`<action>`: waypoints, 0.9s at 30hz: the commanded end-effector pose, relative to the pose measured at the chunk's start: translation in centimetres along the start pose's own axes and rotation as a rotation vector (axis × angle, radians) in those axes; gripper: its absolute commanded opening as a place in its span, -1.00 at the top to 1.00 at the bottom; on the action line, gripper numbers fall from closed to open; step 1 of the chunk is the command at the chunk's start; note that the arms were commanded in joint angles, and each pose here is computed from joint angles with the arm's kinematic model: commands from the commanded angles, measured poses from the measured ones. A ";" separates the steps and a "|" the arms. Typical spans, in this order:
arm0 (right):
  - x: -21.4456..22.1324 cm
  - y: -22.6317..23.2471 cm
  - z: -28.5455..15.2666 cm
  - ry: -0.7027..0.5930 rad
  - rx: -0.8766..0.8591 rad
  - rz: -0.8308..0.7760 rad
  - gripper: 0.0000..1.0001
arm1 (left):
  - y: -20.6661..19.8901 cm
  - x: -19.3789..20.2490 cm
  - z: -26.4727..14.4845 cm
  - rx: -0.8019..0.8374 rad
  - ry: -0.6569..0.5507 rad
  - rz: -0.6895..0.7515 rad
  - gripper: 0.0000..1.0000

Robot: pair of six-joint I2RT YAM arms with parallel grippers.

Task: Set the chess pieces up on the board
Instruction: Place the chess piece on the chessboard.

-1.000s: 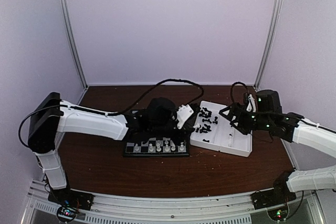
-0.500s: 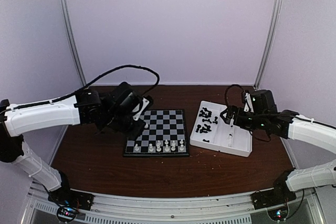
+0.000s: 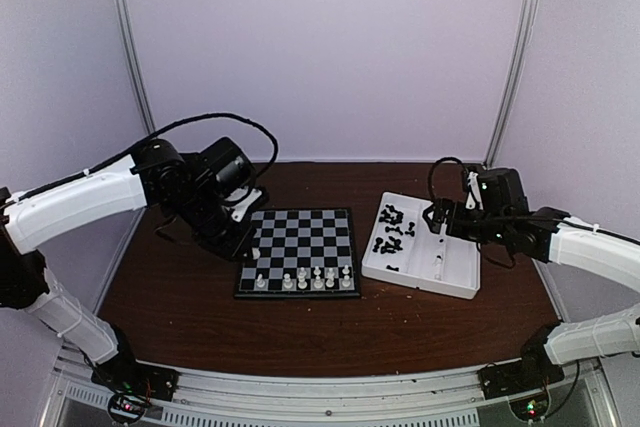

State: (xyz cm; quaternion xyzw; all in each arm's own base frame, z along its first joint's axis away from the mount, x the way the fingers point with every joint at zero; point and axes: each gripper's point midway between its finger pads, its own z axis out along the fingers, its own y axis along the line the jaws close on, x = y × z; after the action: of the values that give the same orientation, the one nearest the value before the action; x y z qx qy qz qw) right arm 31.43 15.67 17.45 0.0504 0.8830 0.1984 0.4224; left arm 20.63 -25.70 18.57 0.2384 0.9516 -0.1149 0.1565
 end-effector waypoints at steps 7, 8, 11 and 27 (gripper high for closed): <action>-1.2 -0.6 -0.7 -0.044 0.034 -0.008 -1.00 | -1.2 0.8 2.3 0.039 0.224 -0.005 1.00; -1.2 -0.7 -0.9 -0.049 0.036 -0.009 -1.00 | -1.3 0.8 2.7 0.044 0.240 -0.009 1.00; -1.3 -0.8 -1.1 -0.055 0.042 -0.012 -1.00 | -1.5 0.7 4.0 0.043 0.293 -0.008 1.00; -1.3 -1.3 -1.0 -0.049 0.058 -0.015 -1.00 | -0.3 0.3 8.8 0.001 0.438 -0.017 1.00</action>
State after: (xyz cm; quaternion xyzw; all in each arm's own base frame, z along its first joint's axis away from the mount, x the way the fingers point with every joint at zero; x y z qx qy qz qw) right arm 31.38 14.40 18.03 0.0562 0.8804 0.1779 0.4359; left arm 21.77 -28.24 10.56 0.2543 0.9648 -0.0523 -0.0406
